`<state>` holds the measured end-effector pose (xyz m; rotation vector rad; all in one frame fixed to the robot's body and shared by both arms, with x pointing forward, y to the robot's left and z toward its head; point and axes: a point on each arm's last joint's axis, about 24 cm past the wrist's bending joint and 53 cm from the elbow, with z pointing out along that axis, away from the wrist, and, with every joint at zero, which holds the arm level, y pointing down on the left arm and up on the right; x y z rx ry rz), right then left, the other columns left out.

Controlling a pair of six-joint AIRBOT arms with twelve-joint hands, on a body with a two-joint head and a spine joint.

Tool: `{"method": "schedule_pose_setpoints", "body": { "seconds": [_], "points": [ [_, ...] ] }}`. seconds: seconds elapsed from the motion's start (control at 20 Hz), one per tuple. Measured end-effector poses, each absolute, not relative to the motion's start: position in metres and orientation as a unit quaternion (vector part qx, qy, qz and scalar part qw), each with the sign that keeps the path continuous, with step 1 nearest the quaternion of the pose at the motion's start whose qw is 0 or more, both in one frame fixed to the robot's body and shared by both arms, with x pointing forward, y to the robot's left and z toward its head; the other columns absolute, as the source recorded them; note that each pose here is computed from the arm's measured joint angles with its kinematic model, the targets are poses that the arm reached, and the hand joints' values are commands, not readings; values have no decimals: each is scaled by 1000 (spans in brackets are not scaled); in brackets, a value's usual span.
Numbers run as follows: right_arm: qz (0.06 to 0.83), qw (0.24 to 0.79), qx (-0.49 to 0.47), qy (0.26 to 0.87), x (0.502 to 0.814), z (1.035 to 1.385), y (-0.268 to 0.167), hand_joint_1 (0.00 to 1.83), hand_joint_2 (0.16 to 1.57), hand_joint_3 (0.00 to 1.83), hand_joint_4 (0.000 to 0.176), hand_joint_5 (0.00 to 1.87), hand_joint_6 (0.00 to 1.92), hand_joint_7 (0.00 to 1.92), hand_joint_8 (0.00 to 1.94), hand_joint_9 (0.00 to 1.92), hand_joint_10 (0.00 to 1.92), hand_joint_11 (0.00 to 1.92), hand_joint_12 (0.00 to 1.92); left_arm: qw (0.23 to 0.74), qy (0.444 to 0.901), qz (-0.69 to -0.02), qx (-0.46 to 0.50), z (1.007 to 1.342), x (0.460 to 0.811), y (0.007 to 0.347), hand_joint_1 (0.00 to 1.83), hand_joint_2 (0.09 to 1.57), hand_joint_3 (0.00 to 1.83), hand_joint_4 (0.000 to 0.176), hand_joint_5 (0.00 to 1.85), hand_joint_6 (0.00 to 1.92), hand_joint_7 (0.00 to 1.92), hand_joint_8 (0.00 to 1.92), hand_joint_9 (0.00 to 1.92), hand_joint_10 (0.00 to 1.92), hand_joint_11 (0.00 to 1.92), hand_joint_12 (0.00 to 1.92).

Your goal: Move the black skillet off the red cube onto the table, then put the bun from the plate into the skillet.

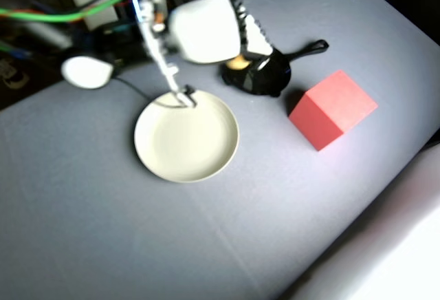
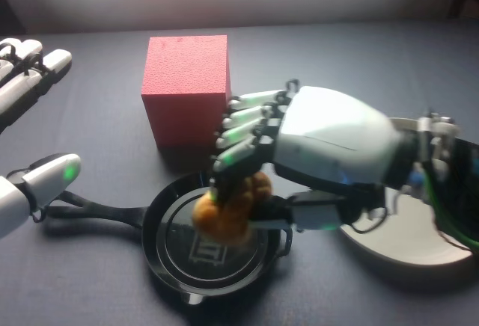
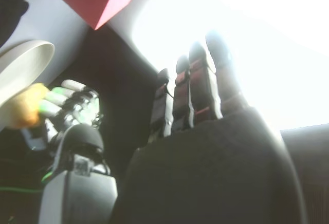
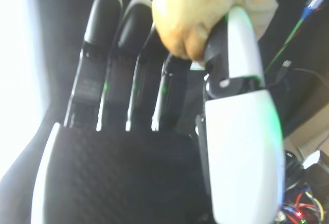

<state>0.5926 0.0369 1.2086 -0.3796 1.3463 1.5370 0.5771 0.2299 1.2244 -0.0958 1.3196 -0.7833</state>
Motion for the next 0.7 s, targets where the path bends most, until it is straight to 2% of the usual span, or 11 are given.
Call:
{"method": "schedule_pose_setpoints", "body": {
  "seconds": [0.05,0.1,0.15,0.2,0.25,0.3,0.35,0.4,0.45,0.65,0.7],
  "points": [
    [634,505,-155,564,597,1206,43,1233,1128,0,0,1075,869,852,1180,686,1063,500,1419,720,596,-353,-43,1224,576,231,0,1346,2,47,123,3,108,1,118,2,0,483],
    [631,502,-154,571,600,1202,48,1227,1131,1,0,1060,888,841,1189,690,926,474,1341,721,595,-354,-43,1225,576,231,0,1337,0,54,120,1,100,0,105,1,0,459],
    [625,501,-156,578,602,1196,53,1217,1178,0,0,984,1057,734,1276,605,738,335,1277,721,595,-352,-45,1225,577,232,0,1344,1,46,124,2,94,0,98,0,0,428],
    [619,499,-157,586,602,1191,57,1199,1103,0,3,748,519,450,660,423,562,133,1245,722,593,-353,-45,1226,576,232,0,1347,2,34,133,3,102,3,112,4,0,456],
    [615,497,-160,591,601,1186,61,1158,1074,0,61,686,200,396,294,388,377,94,1164,722,593,-353,-45,1226,576,233,0,1355,4,21,133,2,105,2,121,6,0,509],
    [612,497,-162,593,601,1184,63,1100,1017,0,113,473,10,294,22,320,100,3,995,723,593,-352,-45,1226,576,233,0,1350,0,56,128,0,101,1,122,3,0,481],
    [611,498,-164,593,601,1184,64,1100,1017,0,113,473,10,294,22,320,100,3,995,722,593,-353,-45,1226,576,232,0,1350,0,56,128,0,101,1,122,3,0,481],
    [609,500,-163,594,602,1184,63,1000,1055,8,138,307,0,177,0,261,13,0,898,722,594,-351,-49,1225,576,234,0,1346,0,66,121,2,109,5,121,3,0,447],
    [608,499,-161,596,603,1183,63,1000,1055,8,138,307,0,177,0,261,13,0,898,722,594,-350,-53,1224,576,235,0,1346,0,66,121,2,109,5,121,3,0,447],
    [605,499,-142,604,610,1182,57,1060,1016,0,125,218,0,110,0,183,0,0,843,722,594,-350,-54,1223,573,235,0,1376,5,34,154,4,164,7,151,6,0,474],
    [601,499,-133,610,612,1179,48,1014,959,0,148,34,16,7,2,6,0,0,88,723,594,-349,-52,1223,571,236,0,1362,0,55,136,1,167,4,160,6,0,501]
  ]
}}
